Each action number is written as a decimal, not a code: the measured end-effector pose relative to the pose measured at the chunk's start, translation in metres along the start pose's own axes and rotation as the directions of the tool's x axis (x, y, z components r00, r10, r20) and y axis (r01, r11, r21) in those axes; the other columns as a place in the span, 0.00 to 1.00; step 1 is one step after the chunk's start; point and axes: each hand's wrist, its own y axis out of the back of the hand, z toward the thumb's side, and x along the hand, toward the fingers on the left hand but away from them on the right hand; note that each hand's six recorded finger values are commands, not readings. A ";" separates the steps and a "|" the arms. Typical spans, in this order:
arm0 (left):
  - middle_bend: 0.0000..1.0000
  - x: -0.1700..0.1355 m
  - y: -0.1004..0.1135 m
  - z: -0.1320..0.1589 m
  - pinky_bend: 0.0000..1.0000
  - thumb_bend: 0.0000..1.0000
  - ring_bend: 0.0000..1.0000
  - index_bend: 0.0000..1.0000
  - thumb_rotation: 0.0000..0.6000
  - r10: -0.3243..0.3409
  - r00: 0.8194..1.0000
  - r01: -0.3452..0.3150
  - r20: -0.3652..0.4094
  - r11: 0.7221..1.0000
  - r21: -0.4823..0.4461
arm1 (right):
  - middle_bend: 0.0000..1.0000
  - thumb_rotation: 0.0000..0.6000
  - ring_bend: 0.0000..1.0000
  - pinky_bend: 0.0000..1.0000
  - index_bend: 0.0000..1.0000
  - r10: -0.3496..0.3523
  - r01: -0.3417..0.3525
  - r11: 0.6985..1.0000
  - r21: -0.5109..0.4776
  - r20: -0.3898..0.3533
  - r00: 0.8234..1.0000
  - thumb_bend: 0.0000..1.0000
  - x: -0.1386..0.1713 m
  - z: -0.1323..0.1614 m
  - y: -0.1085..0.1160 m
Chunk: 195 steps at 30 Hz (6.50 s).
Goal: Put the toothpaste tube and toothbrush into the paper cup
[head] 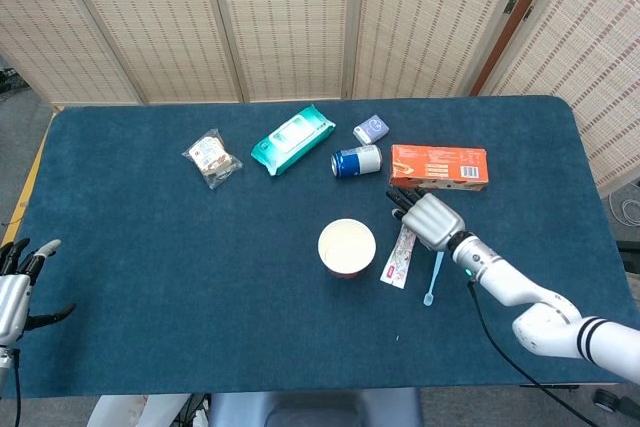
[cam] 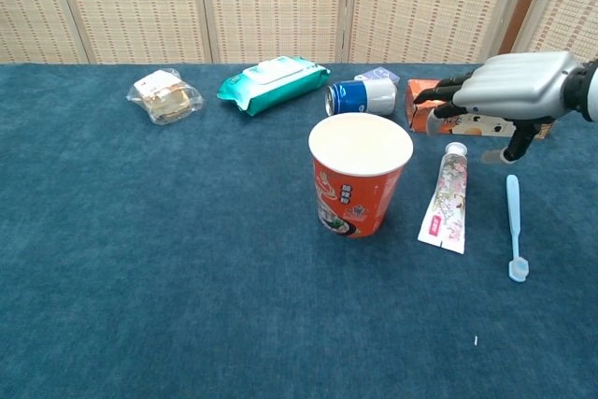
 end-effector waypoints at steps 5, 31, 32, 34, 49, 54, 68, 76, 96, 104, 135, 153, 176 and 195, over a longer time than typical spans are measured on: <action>0.26 0.000 -0.001 0.000 0.00 0.00 0.07 0.15 1.00 -0.004 1.000 0.004 -0.001 1.000 0.003 | 0.00 1.00 0.00 0.14 0.20 -0.011 0.011 1.000 0.002 -0.023 1.000 0.00 0.002 0.002 -0.014; 0.26 0.000 -0.003 0.001 0.00 0.00 0.07 0.15 1.00 -0.014 1.000 0.014 -0.002 1.000 0.001 | 0.00 1.00 0.00 0.14 0.33 -0.084 0.079 0.996 -0.049 -0.110 0.990 0.03 -0.017 0.030 -0.037; 0.26 0.000 -0.003 0.001 0.00 0.00 0.07 0.15 1.00 -0.014 1.000 0.014 -0.001 1.000 -0.001 | 0.00 1.00 0.00 0.14 0.34 -0.085 0.080 0.996 -0.048 -0.109 0.990 0.03 -0.017 0.030 -0.037; 0.26 0.000 -0.003 0.001 0.00 0.00 0.07 0.15 1.00 -0.014 1.000 0.014 -0.001 1.000 -0.003 | 0.00 1.00 0.00 0.14 0.35 -0.087 0.083 0.995 -0.048 -0.108 0.990 0.03 -0.018 0.031 -0.038; 0.26 0.000 -0.002 0.001 0.00 0.00 0.07 0.15 1.00 -0.015 1.000 0.015 0.000 1.000 -0.006 | 0.00 1.00 0.00 0.14 0.43 -0.080 0.075 0.996 -0.053 -0.109 0.991 0.12 -0.023 0.037 -0.041; 0.26 0.000 -0.001 0.001 0.00 0.00 0.07 0.15 1.00 -0.013 1.000 0.013 0.000 1.000 -0.007 | 0.00 1.00 0.00 0.14 0.47 -0.080 0.074 0.996 -0.052 -0.112 0.990 0.17 -0.024 0.039 -0.041; 0.26 0.000 -0.001 0.001 0.00 0.00 0.07 0.15 1.00 -0.014 1.000 0.014 0.001 1.000 -0.007 | 0.00 1.00 0.00 0.14 0.60 -0.126 0.121 0.991 -0.064 -0.085 0.988 0.21 -0.020 0.034 -0.034; 0.26 -0.001 -0.001 0.001 0.00 0.00 0.07 0.15 1.00 -0.015 1.000 0.015 0.003 1.000 -0.004 | 0.00 1.00 0.00 0.14 0.62 -0.150 0.143 0.984 -0.104 -0.062 0.987 0.22 -0.010 0.029 -0.028; 0.26 0.001 -0.005 0.004 0.00 0.00 0.07 0.15 1.00 -0.023 1.000 0.023 0.007 1.000 0.005 | 0.00 1.00 0.00 0.14 0.63 -0.230 0.227 0.934 -0.275 0.022 0.973 0.24 0.018 0.014 -0.002; 0.26 0.001 -0.006 0.003 0.00 0.00 0.07 0.15 1.00 -0.027 1.000 0.027 0.005 1.000 0.006 | 0.00 1.00 0.00 0.14 0.64 -0.260 0.265 0.886 -0.379 0.066 0.963 0.24 0.025 0.005 0.008; 0.26 0.001 -0.007 0.005 0.00 0.00 0.07 0.15 1.00 -0.038 0.999 0.037 0.008 0.999 0.009 | 0.02 1.00 0.00 0.14 0.65 -0.467 0.414 0.704 -0.578 0.062 0.882 0.25 0.052 0.016 0.094; 0.26 0.002 -0.006 0.005 0.00 0.00 0.07 0.15 1.00 -0.038 0.999 0.038 0.007 0.999 0.001 | 0.02 1.00 0.00 0.14 0.65 -0.470 0.341 0.642 -0.686 -0.001 0.883 0.25 0.047 0.044 0.093; 0.27 0.002 -0.005 0.003 0.00 0.00 0.08 0.15 1.00 -0.037 0.999 0.037 0.006 0.999 -0.008 | 0.02 1.00 0.00 0.14 0.65 -0.379 0.191 0.515 -0.836 -0.023 0.925 0.25 0.016 0.064 0.053; 0.27 0.002 -0.005 0.003 0.00 0.00 0.08 0.15 1.00 -0.040 0.999 0.040 0.007 0.999 -0.009 | 0.02 1.00 0.00 0.14 0.65 -0.339 0.132 0.391 -0.911 -0.009 0.941 0.25 -0.005 0.064 0.036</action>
